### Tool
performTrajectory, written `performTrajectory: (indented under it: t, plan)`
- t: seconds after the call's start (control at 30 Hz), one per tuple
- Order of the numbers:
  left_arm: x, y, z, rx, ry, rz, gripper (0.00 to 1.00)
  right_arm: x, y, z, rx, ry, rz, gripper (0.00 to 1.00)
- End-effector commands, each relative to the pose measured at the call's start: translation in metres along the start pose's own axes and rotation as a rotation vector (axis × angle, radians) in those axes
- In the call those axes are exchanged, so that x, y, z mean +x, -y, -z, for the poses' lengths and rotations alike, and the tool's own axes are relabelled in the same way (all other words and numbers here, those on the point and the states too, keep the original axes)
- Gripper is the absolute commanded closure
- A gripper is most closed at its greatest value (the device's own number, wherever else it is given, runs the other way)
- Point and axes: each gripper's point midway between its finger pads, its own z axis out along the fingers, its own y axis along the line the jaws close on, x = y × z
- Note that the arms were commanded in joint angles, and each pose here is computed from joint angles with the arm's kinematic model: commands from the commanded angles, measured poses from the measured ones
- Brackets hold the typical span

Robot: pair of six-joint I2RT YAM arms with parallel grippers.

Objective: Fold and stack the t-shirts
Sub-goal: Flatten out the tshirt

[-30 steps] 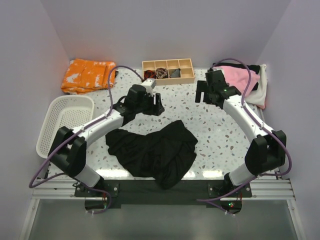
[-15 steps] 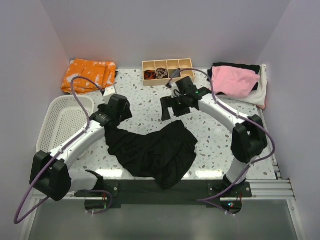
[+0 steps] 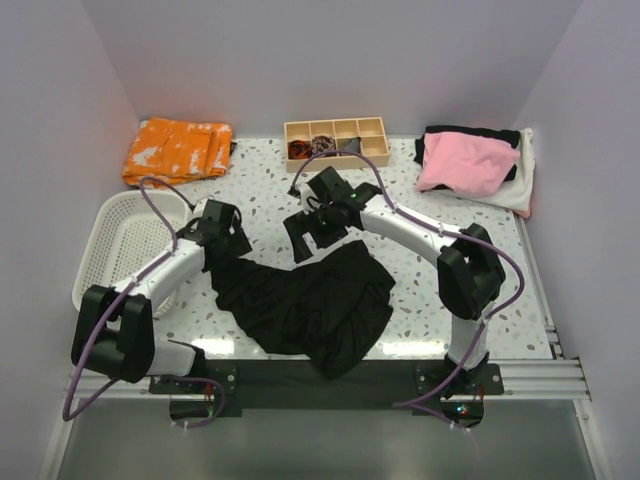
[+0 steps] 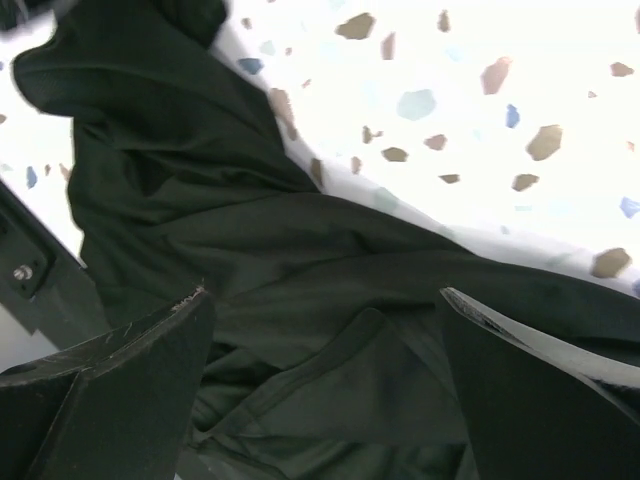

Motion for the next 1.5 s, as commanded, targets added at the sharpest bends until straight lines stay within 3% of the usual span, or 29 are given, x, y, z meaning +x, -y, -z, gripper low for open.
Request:
performTrajectory:
  t: [0.0,0.13,0.2,0.23,0.27,0.3,0.43,0.47,0.53,0.7,0.8,0.87,0.97,1.13,1.27,1.33,1.47]
  plan:
    - [0.033,0.007,-0.006,0.085,-0.101,-0.001,0.13,-0.010,0.006,0.010,0.036,0.025,0.010,0.04]
    - [0.048,0.000,-0.014,0.066,-0.136,-0.014,0.14,-0.010,0.011,0.014,0.070,0.030,0.016,0.04]
    - [0.049,-0.001,-0.018,0.062,-0.135,-0.030,0.27,-0.010,0.014,0.016,0.087,0.030,0.023,0.04]
    - [0.055,-0.002,-0.022,0.059,-0.149,-0.038,0.37,-0.009,0.018,0.018,0.110,0.029,0.025,0.04]
    - [0.055,-0.002,-0.025,0.059,-0.147,-0.039,0.85,-0.008,0.019,0.019,0.121,0.029,0.026,0.05]
    - [0.053,0.000,-0.026,0.064,-0.145,-0.044,1.00,-0.007,0.022,0.021,0.137,0.029,0.027,0.06]
    - [0.030,0.033,-0.021,0.193,-0.097,-0.094,1.00,-0.001,0.047,0.035,0.289,0.059,0.014,0.08]
    - [0.022,0.050,-0.014,0.251,-0.080,-0.118,1.00,-0.007,0.062,0.051,0.395,0.106,0.008,0.08]
    - [-0.019,0.091,0.012,0.384,0.012,-0.175,1.00,-0.006,0.080,0.066,0.497,0.144,-0.027,0.08]
    - [-0.098,0.217,0.132,0.768,0.222,-0.381,1.00,-0.007,0.128,0.131,0.733,0.297,-0.182,0.08]
    - [-0.100,0.271,0.192,0.957,0.248,-0.500,1.00,0.007,0.150,0.154,0.781,0.334,-0.290,0.11]
    - [-0.084,0.295,0.223,1.127,0.214,-0.558,1.00,0.021,0.167,0.159,0.819,0.322,-0.350,0.12]
    - [-0.055,0.318,0.233,1.301,0.120,-0.623,1.00,0.044,0.181,0.155,0.858,0.251,-0.391,0.12]
    - [0.023,0.337,0.187,1.240,-0.083,-0.751,1.00,0.071,0.181,0.133,0.831,0.173,-0.442,0.18]
    - [0.081,0.324,0.191,1.244,-0.149,-0.886,1.00,0.073,0.189,0.177,0.963,0.312,-0.472,0.17]
    - [0.095,0.314,0.211,1.259,-0.122,-0.925,1.00,0.070,0.191,0.201,1.022,0.370,-0.476,0.16]
    - [0.120,0.265,0.201,1.168,-0.202,-0.924,0.97,0.059,0.192,0.254,1.111,0.496,-0.502,0.13]
